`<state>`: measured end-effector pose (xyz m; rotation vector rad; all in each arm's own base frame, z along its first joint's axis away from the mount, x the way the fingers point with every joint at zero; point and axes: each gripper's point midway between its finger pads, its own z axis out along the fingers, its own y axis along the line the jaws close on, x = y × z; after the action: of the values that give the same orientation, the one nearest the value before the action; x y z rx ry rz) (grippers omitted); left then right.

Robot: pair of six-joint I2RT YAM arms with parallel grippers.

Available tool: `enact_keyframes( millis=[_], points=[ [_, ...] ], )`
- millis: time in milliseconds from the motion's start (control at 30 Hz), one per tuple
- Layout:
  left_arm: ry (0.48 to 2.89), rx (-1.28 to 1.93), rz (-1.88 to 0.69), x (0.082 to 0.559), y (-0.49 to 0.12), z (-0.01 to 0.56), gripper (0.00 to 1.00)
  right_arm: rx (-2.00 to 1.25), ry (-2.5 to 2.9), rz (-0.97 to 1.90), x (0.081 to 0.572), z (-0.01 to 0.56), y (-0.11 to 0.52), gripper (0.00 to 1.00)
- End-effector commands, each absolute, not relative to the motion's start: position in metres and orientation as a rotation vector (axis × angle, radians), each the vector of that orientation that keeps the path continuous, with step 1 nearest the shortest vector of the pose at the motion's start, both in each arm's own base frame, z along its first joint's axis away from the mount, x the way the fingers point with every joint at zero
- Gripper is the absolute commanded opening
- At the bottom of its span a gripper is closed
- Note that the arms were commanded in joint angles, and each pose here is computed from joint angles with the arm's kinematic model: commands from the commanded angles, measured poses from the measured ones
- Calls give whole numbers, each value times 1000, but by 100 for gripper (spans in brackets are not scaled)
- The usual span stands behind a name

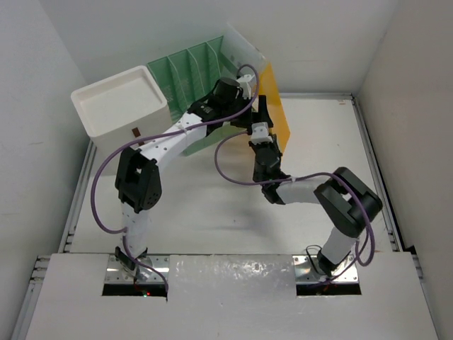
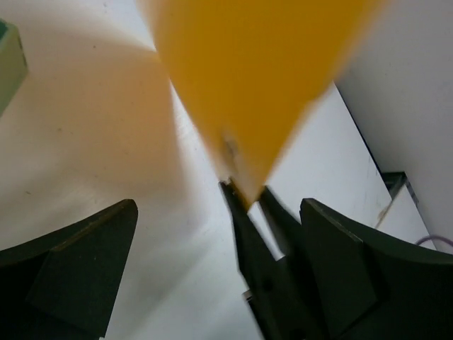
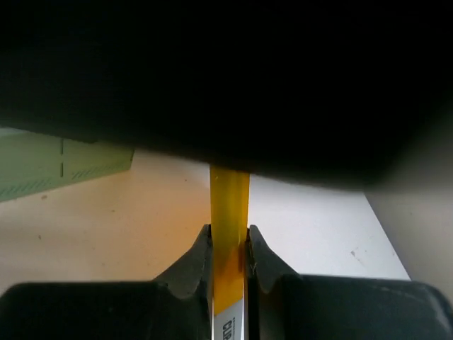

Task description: Organize the desk

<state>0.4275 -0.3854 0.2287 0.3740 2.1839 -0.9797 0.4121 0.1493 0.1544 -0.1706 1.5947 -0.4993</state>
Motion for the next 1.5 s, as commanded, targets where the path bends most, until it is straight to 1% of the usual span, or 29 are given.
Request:
enact_keyframes(
  millis=[0,67,200,300,467,533,633,667,733,767,800,867,967,1000,1067,1133,1233,1467],
  points=[
    [1885,624,-1154,380,-384,350,100,14,1665,-541,398,139,91,0],
    [1859,650,-1161,375,-383,359,100,15,1663,-468,393,143,93,0],
    [1808,702,-1149,367,-381,371,100,-6,1701,-404,377,129,85,0],
    [1747,725,-1130,365,-377,390,100,-3,1728,-345,370,117,85,0],
    [1629,777,-1072,358,-367,426,100,13,1723,-245,361,113,84,0],
    [1616,792,-1019,356,-360,432,100,35,1692,-212,356,126,79,0],
    [1606,754,-841,362,-334,444,100,13,1631,-171,350,154,79,0],
    [1610,751,-721,373,-322,436,100,-16,1611,-149,347,168,81,0],
    [1589,726,-618,373,-303,443,100,-72,1603,-129,345,179,86,0],
    [1584,709,-528,379,-290,444,100,-95,1589,-119,344,189,89,0],
    [1601,706,-484,383,-284,432,100,-133,1585,-116,340,197,90,0],
    [1578,691,-393,382,-266,438,100,-184,1577,-131,336,207,90,0],
    [1579,671,-302,385,-247,434,100,-236,1552,-145,331,235,90,0],
    [1587,667,-284,386,-243,429,99,-262,1573,-164,329,234,88,0],
    [1574,659,-258,383,-235,432,100,-252,1540,-163,324,255,84,0],
    [1576,633,-220,382,-224,432,100,-273,1535,-158,320,262,85,0],
    [1578,617,-165,381,-204,431,100,-284,1463,-89,311,299,91,0],
    [1581,575,-38,374,-151,436,100,-412,1393,125,303,349,132,0]
  ],
)
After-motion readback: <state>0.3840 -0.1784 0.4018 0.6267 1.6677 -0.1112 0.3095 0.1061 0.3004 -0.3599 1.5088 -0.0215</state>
